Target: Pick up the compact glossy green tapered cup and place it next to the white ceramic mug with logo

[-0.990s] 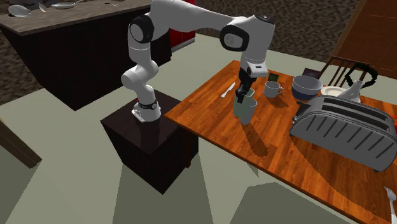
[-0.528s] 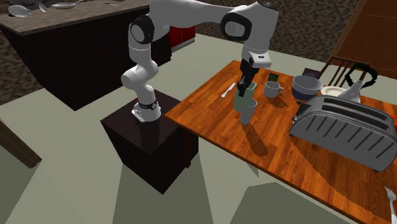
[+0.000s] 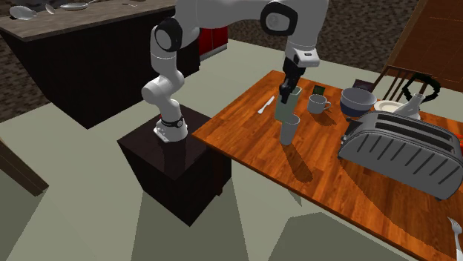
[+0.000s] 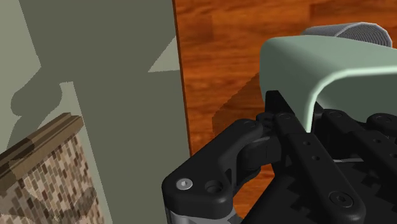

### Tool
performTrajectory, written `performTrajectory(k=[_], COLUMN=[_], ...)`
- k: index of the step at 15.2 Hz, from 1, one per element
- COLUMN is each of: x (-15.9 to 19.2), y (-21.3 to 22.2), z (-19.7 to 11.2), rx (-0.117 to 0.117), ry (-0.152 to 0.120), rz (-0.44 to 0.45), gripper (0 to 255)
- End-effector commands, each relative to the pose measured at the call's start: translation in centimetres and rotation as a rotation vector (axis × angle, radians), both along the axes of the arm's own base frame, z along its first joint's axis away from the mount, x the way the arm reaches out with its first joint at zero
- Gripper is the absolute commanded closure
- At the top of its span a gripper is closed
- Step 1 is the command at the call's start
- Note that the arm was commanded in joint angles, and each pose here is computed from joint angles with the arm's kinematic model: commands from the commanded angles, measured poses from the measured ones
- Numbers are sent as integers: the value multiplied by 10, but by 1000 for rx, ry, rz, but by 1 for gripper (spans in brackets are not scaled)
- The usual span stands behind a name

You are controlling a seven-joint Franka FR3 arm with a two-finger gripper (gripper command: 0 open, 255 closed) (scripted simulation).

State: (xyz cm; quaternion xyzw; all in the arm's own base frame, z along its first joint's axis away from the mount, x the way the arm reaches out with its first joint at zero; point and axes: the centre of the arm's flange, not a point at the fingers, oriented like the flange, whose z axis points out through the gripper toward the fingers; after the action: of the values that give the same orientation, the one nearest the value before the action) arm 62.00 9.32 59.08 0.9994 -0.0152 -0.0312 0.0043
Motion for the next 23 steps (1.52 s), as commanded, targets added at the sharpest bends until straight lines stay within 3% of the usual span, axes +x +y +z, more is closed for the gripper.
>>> performTrajectory(k=[1, 23], x=[-7, -69], y=[26, 306], z=[-4, -49], rx=[0, 0], ry=[0, 0], rz=[0, 0], gripper=[255, 255])
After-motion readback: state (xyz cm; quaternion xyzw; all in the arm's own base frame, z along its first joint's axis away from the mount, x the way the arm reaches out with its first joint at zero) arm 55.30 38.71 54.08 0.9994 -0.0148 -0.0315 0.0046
